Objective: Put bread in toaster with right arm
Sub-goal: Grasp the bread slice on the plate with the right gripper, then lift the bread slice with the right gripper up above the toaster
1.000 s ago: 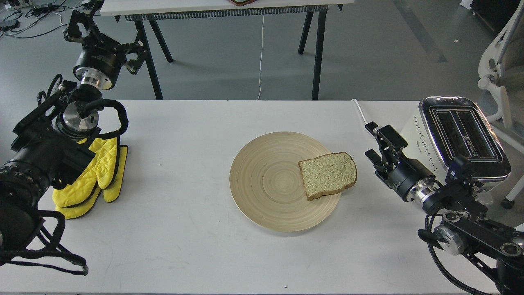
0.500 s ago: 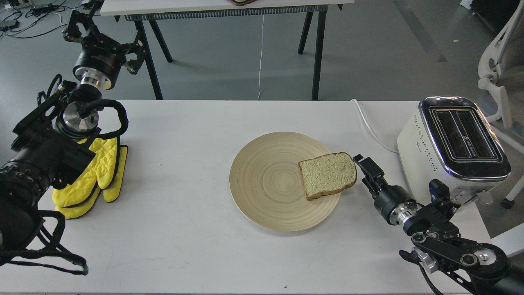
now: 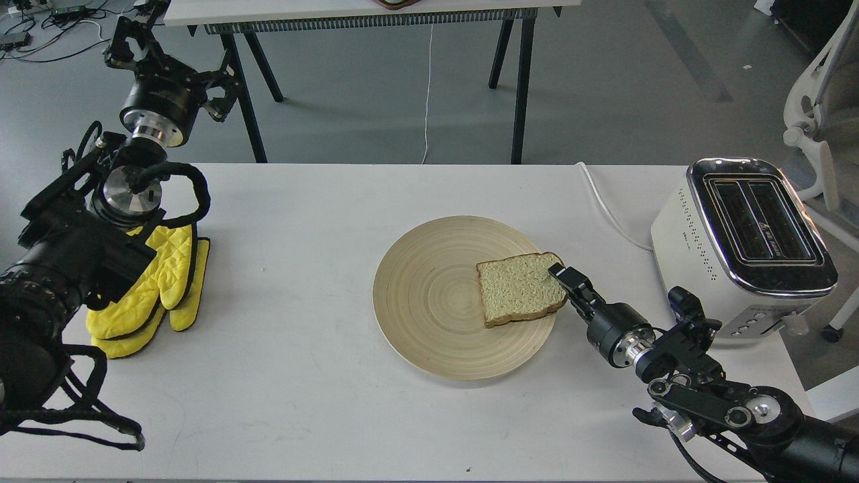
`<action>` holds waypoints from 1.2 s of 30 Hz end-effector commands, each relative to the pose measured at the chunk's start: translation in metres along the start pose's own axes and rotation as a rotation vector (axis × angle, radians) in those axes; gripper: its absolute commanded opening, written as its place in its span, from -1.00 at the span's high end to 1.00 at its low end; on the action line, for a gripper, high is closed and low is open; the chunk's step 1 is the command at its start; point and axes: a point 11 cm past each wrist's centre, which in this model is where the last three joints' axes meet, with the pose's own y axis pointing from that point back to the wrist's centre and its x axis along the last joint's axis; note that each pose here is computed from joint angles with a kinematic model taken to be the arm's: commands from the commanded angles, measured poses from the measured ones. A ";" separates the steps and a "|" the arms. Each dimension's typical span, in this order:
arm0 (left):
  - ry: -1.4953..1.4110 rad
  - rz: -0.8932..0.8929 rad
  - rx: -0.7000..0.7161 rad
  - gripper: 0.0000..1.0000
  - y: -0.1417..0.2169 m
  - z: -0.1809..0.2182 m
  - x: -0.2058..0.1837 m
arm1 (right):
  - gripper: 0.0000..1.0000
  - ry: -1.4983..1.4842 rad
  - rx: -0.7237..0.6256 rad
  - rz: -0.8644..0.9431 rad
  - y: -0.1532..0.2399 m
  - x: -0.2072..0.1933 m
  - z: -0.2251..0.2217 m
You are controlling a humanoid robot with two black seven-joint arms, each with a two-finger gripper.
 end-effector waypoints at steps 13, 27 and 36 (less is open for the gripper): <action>0.001 -0.001 0.001 -1.00 0.000 -0.001 0.000 | 0.89 0.049 0.023 0.051 0.012 0.046 -0.011; 0.001 -0.001 -0.001 -1.00 0.000 -0.001 0.000 | 0.89 0.419 0.153 0.300 0.103 0.227 -0.107; 0.001 -0.001 0.001 -1.00 0.000 -0.001 0.000 | 0.89 0.783 0.022 0.352 0.172 0.290 -0.105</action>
